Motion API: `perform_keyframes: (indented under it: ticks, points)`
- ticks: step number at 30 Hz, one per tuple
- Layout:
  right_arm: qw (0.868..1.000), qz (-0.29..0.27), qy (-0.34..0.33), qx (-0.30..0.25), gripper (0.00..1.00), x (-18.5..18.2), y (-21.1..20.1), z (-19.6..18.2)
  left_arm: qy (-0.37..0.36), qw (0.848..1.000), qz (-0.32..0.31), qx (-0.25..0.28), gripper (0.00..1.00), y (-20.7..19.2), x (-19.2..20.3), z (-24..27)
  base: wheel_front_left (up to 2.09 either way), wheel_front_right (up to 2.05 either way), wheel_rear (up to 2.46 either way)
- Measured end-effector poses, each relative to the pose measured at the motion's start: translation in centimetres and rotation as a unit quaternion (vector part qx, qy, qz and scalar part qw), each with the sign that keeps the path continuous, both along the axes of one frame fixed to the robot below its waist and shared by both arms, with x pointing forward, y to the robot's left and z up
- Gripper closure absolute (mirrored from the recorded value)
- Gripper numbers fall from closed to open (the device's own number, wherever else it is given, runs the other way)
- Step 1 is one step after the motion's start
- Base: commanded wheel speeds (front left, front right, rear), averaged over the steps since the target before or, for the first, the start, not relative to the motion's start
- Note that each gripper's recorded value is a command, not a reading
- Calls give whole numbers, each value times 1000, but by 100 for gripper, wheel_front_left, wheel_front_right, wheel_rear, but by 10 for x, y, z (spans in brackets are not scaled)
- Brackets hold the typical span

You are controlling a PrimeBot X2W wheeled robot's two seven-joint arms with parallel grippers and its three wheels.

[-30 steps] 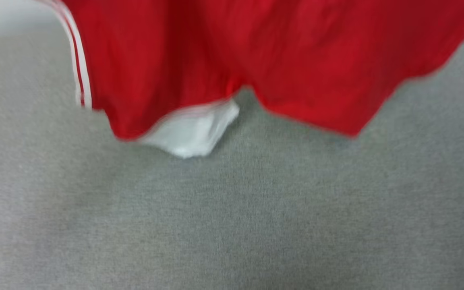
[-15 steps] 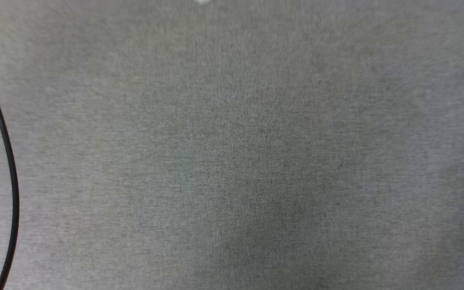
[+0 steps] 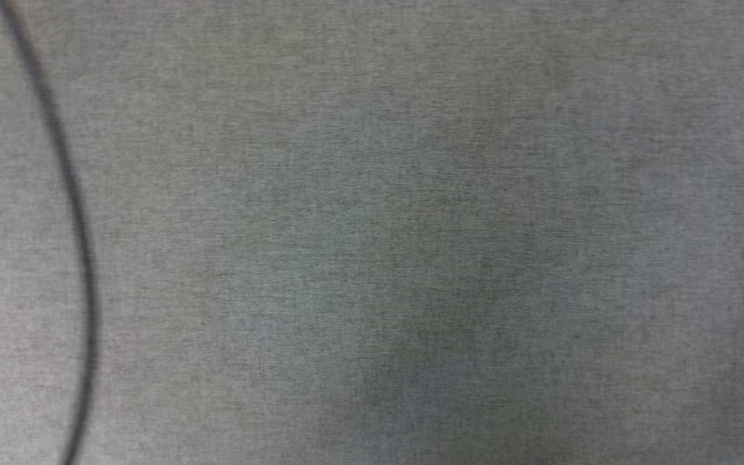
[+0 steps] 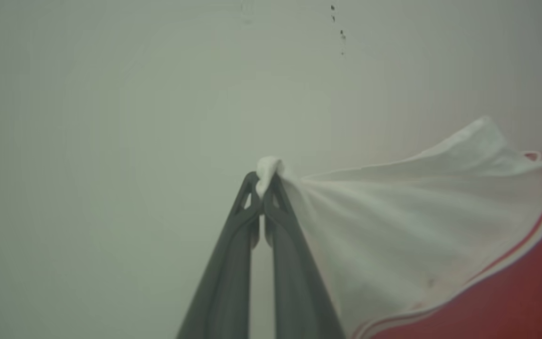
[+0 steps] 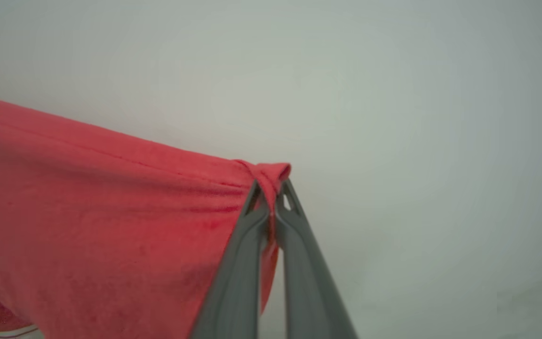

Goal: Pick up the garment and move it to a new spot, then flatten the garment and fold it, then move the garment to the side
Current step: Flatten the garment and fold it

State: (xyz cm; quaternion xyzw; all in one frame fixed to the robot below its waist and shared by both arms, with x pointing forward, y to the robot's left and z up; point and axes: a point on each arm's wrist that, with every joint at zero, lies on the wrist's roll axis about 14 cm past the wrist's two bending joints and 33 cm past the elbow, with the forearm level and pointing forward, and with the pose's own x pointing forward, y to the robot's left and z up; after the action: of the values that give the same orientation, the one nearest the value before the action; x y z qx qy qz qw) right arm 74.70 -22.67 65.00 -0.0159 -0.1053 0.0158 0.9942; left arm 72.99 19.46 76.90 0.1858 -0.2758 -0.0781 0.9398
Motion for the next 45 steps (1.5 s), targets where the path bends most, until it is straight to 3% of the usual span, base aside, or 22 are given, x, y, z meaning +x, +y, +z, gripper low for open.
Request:
perform_keyframes:
  ticks: [8, 17, 27, 36, 45]
  points:
    - [998, 23, 55, 2, 100, -3, 18, -69, 104, 994, -25, -9, 100, -13, 3, -110, 0, 0, 0]
    - [990, 51, 128, 13, 100, -46, 34, -134, 183, 981, -53, -45, 100, -22, -46, -181, 0, 0, 0]
    - [974, 81, 210, 33, 100, -131, 45, -178, 262, 960, -54, -84, 100, -17, -151, -240, 0, 0, 0]
    - [953, 111, 281, 34, 100, -213, 47, -200, 358, 927, -12, -109, 100, 11, -268, -291, 0, 0, 0]
    - [932, 113, 340, 48, 100, -272, 35, -218, 422, 899, -25, -114, 100, -3, -355, -304, 0, 0, 0]
